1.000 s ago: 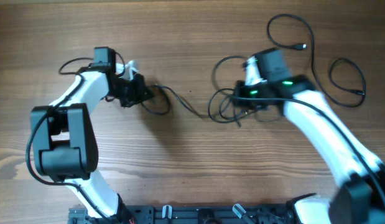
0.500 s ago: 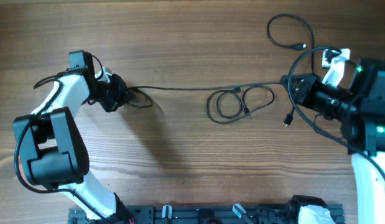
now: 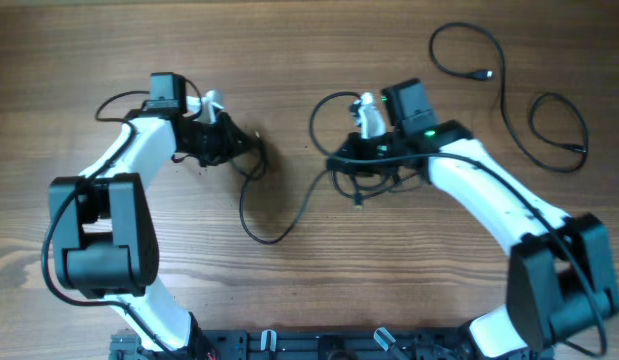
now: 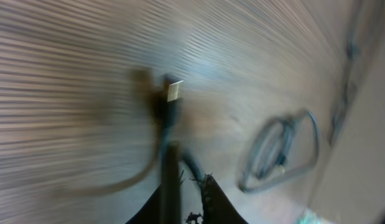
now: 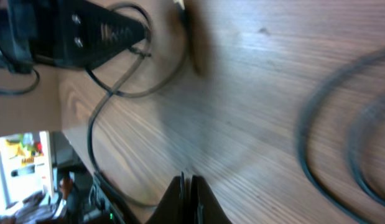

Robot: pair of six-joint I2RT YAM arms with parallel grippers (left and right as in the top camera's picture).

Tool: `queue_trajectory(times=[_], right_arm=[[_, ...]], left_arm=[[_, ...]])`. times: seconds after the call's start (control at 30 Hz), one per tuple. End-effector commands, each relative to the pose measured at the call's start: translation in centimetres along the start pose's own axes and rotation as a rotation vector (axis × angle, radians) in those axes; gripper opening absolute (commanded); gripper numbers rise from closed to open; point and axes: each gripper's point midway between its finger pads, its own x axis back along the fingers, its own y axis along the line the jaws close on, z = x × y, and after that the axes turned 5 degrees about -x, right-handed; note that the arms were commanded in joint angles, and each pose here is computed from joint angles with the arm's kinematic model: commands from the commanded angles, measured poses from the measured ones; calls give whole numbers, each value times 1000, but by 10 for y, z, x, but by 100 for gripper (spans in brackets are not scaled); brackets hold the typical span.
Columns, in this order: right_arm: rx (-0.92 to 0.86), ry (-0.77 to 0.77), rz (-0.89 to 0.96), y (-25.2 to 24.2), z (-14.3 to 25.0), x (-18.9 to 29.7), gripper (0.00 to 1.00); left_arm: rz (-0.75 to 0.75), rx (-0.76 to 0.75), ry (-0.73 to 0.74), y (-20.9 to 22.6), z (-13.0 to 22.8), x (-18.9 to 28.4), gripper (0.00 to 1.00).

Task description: Untangle cables

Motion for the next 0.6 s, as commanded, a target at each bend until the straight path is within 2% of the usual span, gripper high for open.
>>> queue_trajectory(times=[0.0,0.1,0.13,0.2,0.23,0.33,0.43,0.57], right_arm=[[14,25,-60,23,6,-29,4],[16,15,-88,37,7,-45,8],[-7,11,-78,39,8,-50,8],[-5,11,-73,42,11,-56,8],[10,5,-78,48,13,-59,12],[31,-17,-69,52,12,-63,22],[39,-27,-49,51,13,-66,24],[50,-65,27,44,13,-71,42]], left_arm=[[117,-130,73,-33,19,-18,18],[113,-162,89,-41,25,-26,24],[82,-160,81,-36,24,-27,30],[59,-152,72,-31,21,-26,52],[68,-151,74,-32,22,-26,59],[115,-150,87,-40,24,-25,60],[118,-149,88,-41,25,-25,61],[117,-150,88,-41,25,-25,61]])
